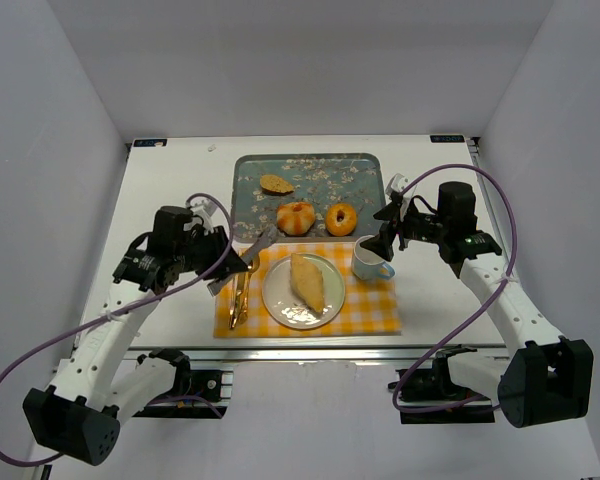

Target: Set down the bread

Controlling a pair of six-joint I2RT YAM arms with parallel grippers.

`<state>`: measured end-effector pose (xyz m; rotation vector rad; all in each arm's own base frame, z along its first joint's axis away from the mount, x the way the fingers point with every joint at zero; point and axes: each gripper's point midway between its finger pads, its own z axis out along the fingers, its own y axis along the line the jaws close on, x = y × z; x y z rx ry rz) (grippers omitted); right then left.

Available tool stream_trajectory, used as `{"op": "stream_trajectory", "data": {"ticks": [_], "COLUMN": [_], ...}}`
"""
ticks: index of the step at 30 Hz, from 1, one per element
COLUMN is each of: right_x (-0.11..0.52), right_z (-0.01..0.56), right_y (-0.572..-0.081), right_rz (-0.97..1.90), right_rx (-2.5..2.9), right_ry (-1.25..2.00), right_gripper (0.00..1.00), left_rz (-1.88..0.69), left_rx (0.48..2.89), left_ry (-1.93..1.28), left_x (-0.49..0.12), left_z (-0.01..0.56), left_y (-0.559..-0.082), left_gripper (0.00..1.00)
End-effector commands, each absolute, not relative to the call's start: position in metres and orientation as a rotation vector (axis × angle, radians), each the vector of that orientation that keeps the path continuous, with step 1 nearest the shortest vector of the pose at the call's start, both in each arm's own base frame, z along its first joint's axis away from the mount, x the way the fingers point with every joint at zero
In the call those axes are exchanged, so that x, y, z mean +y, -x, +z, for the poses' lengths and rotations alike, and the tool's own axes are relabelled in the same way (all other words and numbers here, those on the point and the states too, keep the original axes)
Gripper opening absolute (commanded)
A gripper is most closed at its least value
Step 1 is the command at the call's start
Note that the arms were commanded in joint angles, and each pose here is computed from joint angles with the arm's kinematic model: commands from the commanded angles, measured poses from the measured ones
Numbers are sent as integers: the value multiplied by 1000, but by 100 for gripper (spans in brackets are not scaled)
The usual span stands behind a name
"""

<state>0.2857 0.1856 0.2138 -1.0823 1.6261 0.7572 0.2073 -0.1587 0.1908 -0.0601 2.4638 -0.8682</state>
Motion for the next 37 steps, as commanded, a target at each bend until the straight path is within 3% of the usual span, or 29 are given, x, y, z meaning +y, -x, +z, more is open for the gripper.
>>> {"op": "stream_trajectory", "data": {"ticks": [1, 2, 6, 9, 15, 19, 27, 29, 31, 37], "right_x": [186, 187, 187, 185, 184, 181, 168, 164, 158, 160], "right_z": [219, 220, 220, 219, 218, 216, 207, 208, 207, 210], "right_y": [-283, -282, -281, -280, -276, -281, -304, -309, -313, -315], "right_rz": [766, 767, 765, 751, 745, 725, 656, 630, 601, 602], "right_rx": [1591, 1587, 1576, 1575, 1566, 1610, 1785, 1830, 1864, 1872], "right_ry": [1094, 1096, 1110, 1120, 1144, 1100, 859, 794, 751, 754], "right_gripper": [89, 89, 89, 89, 89, 89, 89, 89, 89, 89], "left_rz": [-656, -559, -360, -151, 57, 111, 169, 169, 162, 57], "left_rx": [2399, 2381, 2357, 2370, 2352, 2395, 2528, 2498, 2458, 2254], "left_ry": [116, 156, 292, 346, 227, 165, 225, 263, 301, 388], "left_x": [-133, -119, -55, -1, 37, 43, 49, 50, 50, 41], "left_z": [206, 207, 188, 155, 106, 70, 35, 43, 53, 120], "left_y": [-231, -243, -285, -312, -346, -340, -315, -313, -315, -323], "left_gripper": [37, 30, 27, 28, 32, 54, 73, 82, 98, 98]}}
